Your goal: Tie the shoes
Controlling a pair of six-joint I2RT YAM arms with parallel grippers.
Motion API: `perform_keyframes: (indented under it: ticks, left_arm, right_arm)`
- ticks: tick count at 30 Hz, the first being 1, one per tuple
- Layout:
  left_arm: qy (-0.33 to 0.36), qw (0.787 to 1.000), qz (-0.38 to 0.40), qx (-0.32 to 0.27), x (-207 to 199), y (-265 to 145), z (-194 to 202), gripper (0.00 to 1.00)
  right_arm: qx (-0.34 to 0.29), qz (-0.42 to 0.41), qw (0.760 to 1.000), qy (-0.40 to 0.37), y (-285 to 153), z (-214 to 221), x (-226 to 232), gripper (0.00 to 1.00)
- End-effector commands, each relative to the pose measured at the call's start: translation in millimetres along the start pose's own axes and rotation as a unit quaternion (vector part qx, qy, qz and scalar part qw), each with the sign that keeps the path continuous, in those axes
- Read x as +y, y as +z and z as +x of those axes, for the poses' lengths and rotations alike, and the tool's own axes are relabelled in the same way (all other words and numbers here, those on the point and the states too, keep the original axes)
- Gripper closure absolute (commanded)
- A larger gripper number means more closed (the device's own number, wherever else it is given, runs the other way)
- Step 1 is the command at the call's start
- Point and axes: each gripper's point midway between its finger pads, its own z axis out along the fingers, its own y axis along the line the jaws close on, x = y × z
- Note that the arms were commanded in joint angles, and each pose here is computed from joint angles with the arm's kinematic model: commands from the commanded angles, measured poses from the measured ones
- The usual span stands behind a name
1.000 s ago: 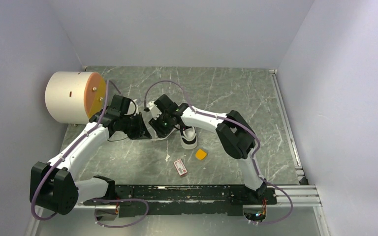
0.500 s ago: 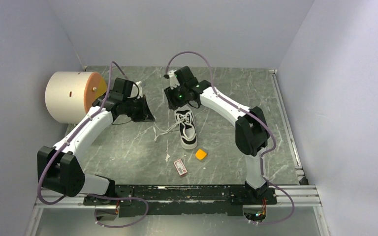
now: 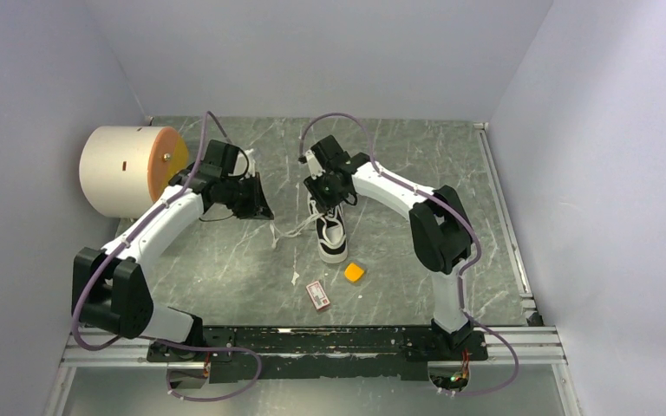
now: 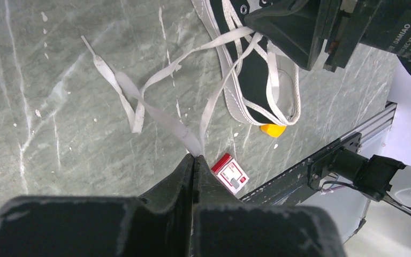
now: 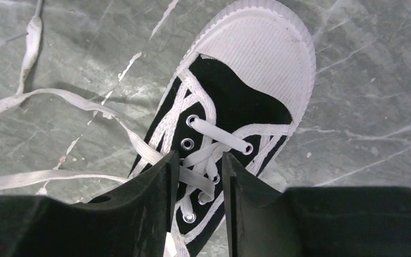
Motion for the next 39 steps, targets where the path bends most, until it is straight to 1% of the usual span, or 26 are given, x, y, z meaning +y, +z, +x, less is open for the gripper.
perform_keyframes:
  ticks: [1,3,8,11,13,14,18,22,27,28,32,35,38,39]
  left_arm:
    - [0.031,0.999,0.019,-0.009,-13.1,-3.3,-15.0,0.95]
    - [0.032,0.999,0.023,-0.008,-15.4,-3.3,-17.5,0.95]
    - [0.034,0.999,0.028,-0.011,-18.9,-3.7,-21.9,0.95]
    - [0.037,0.999,0.031,-0.009,-20.7,-2.3,-24.5,0.95]
    - [0.039,0.999,0.034,-0.01,-22.6,-1.1,-28.3,0.95]
    - [0.042,0.998,0.039,-0.01,-24.3,0.2,-29.8,0.95]
    - [0.054,0.995,0.08,-0.014,-40.5,8.2,-44.1,0.95]
    - [0.066,0.992,0.11,-0.017,-63.6,32.3,-66.0,0.95]
    - [0.075,0.987,0.134,0.037,-83.1,84.7,-79.4,0.95]
    - [0.069,0.987,0.134,0.054,-80.5,100.0,-78.0,0.95]
    - [0.069,0.982,0.156,0.084,-85.2,126.2,-72.6,0.95]
    - [0.063,0.985,0.135,0.084,-74.9,128.2,-66.9,0.95]
    - [0.06,0.987,0.124,0.081,-68.9,121.9,-58.1,0.95]
    - [0.059,0.987,0.122,0.08,-67.9,119.1,-55.2,0.95]
  right_arm:
    - [-0.015,-0.026,0.999,0.014,-11.4,-2.9,3.5,0.63]
    - [-0.016,-0.026,0.999,0.019,-11.1,-3.2,1.9,0.65]
    - [-0.028,-0.045,0.998,0.02,-20.0,-11.5,7.8,0.83]
    - [-0.043,-0.043,0.998,0.023,-32.0,-18.5,8.3,0.86]
    - [-0.057,-0.039,0.997,0.023,-41.9,-23.8,8.0,0.98]
    - [-0.061,-0.035,0.997,0.026,-45.2,-25.0,6.9,1.0]
    - [-0.08,-0.04,0.996,0.027,-55.8,-25.6,7.4,1.0]
    - [-0.114,-0.071,0.99,0.04,-62.4,-26.9,16.0,1.0]
    - [-0.143,-0.091,0.983,0.064,-65.9,-23.4,11.5,1.0]
    - [-0.148,-0.093,0.982,0.068,-67.0,-23.8,10.8,1.0]
    - [-0.169,-0.107,0.977,0.076,-71.5,-26.9,12.5,1.0]
    - [-0.155,-0.087,0.981,0.082,-62.4,-22.8,3.6,1.0]
    - [-0.106,-0.035,0.99,0.083,-53.7,-8.4,-14.6,0.97]
    - [-0.094,-0.016,0.992,0.082,-53.2,-3.7,-21.3,0.94]
